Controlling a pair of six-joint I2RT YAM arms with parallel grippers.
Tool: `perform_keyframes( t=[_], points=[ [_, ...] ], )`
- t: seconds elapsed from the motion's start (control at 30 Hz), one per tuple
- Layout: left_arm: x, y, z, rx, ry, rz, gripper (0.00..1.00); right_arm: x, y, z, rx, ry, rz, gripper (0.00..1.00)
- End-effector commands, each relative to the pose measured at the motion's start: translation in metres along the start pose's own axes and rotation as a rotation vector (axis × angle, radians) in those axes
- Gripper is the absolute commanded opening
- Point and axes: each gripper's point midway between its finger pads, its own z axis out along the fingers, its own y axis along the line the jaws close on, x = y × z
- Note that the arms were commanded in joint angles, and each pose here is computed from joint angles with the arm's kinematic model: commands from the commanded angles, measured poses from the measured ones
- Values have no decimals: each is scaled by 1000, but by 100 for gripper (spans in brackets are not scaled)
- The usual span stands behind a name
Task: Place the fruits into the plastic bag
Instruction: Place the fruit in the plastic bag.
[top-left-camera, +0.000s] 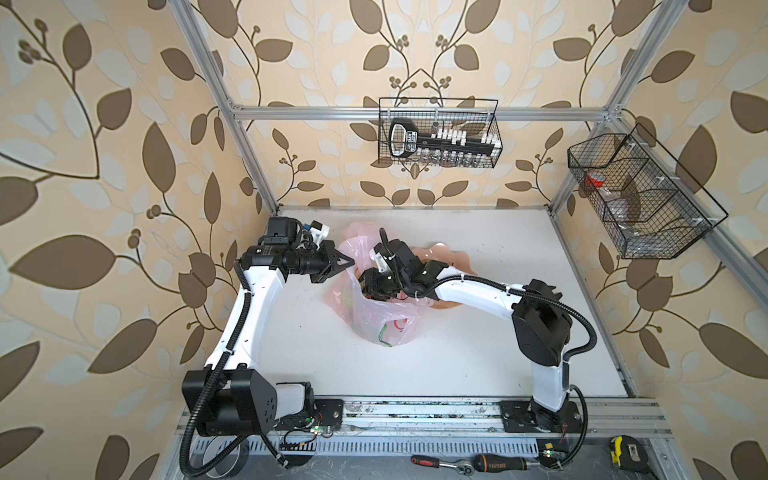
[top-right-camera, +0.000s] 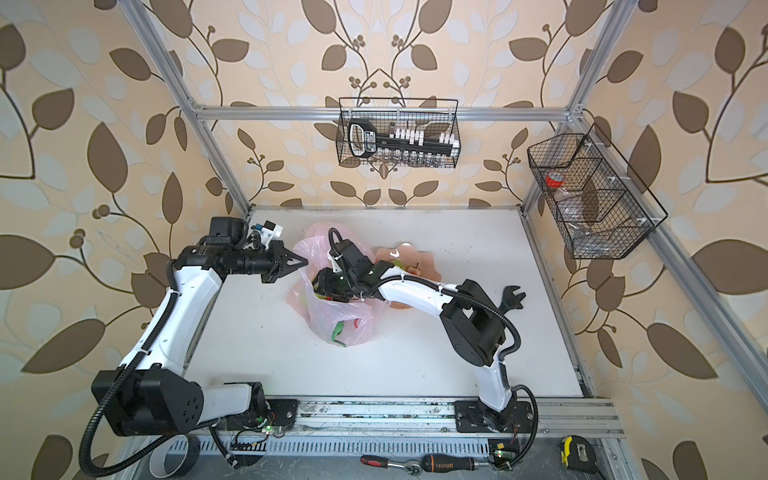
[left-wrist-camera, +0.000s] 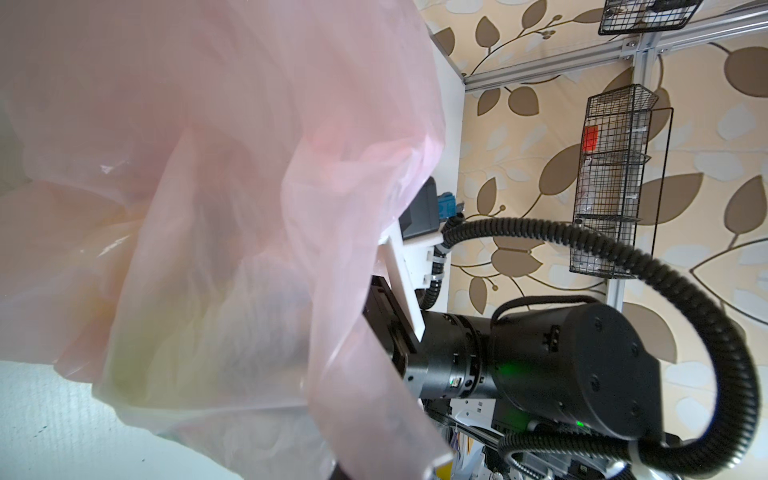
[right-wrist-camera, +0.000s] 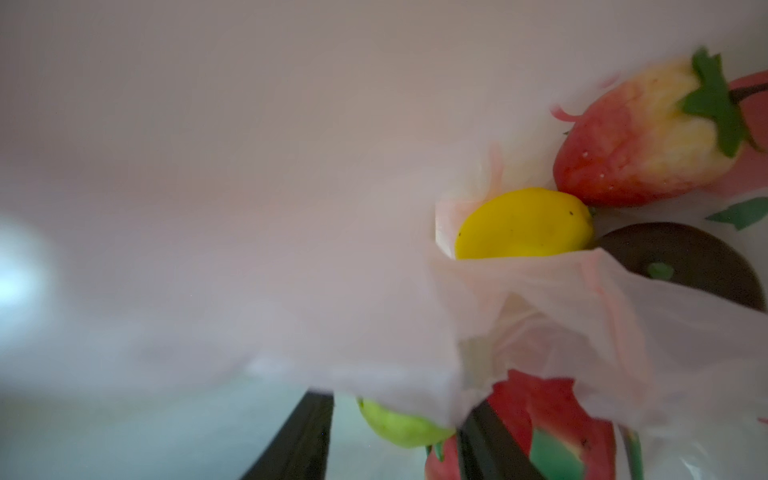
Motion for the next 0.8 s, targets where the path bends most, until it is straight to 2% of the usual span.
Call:
perform_keyframes(
  t=[0.0, 0.1, 0.23, 0.27, 0.3, 0.5, 0.77],
  points=[
    [-4, -9, -3, 6, -19, 38, 0, 8, -5, 4, -5, 33, 18, 62],
    [-6, -6, -5, -24, -39, 45, 0, 5, -4, -4, -8, 32, 10, 73],
    [-11, -6, -8, -41, -66, 45, 0, 7, -3, -17, -24, 45, 4, 80],
    [-12, -7, -8, -42, -75, 45, 0, 8, -2, -20, -30, 54, 5, 88],
    [-14, -8, -9, -40, -85, 44, 0, 10, -1, -22, -37, 66, 2, 92],
    [-23, -15, -17, -64, -129, 63, 0, 16, -4, -32, -25, 87, -16, 94],
    [-19, -18, -18, -57, -105, 71, 0, 13, -18, -33, 1, 99, -19, 95]
  ],
)
